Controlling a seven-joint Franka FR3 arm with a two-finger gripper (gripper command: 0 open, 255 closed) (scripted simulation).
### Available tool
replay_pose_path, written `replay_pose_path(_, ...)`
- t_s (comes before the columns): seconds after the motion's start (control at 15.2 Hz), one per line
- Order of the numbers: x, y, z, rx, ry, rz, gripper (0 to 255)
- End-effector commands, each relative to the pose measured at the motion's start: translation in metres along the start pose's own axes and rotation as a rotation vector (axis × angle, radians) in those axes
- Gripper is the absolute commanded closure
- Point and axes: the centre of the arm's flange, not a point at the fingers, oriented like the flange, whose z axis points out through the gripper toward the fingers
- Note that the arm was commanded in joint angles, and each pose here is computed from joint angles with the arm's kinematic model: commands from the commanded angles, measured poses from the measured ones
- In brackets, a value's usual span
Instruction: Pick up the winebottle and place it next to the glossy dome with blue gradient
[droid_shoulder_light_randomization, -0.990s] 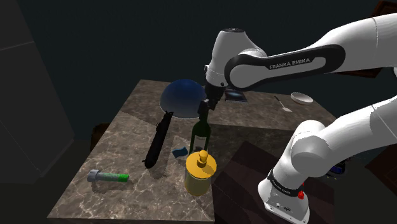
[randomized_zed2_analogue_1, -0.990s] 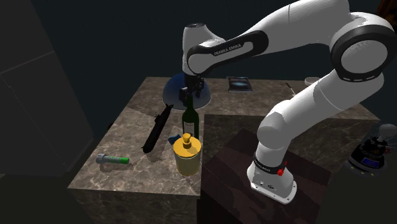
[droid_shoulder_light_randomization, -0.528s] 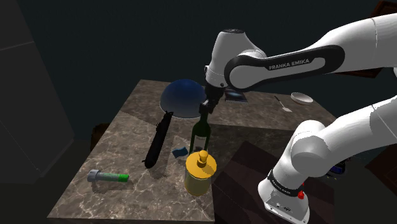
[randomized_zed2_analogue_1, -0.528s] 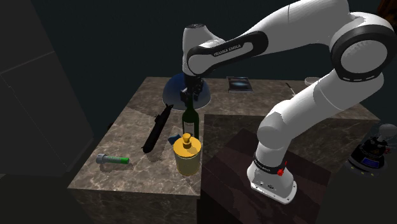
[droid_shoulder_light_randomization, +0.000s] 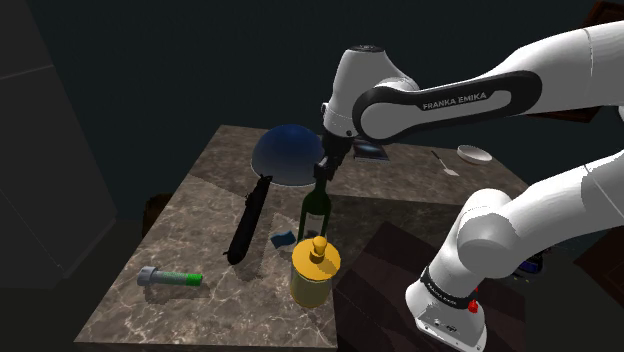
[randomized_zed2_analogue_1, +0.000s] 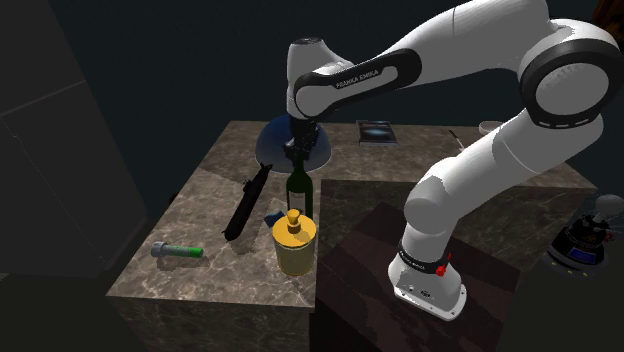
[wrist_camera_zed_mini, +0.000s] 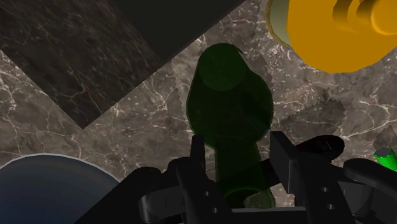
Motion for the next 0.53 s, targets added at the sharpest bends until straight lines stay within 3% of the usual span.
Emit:
replay_pose_path(0.0,0.0,0.0,0.0,0.0,-0.001,0.0,255)
replay_pose_path(0.46,0.004,0.001,-0.036,0.0,-0.001,0.0,255)
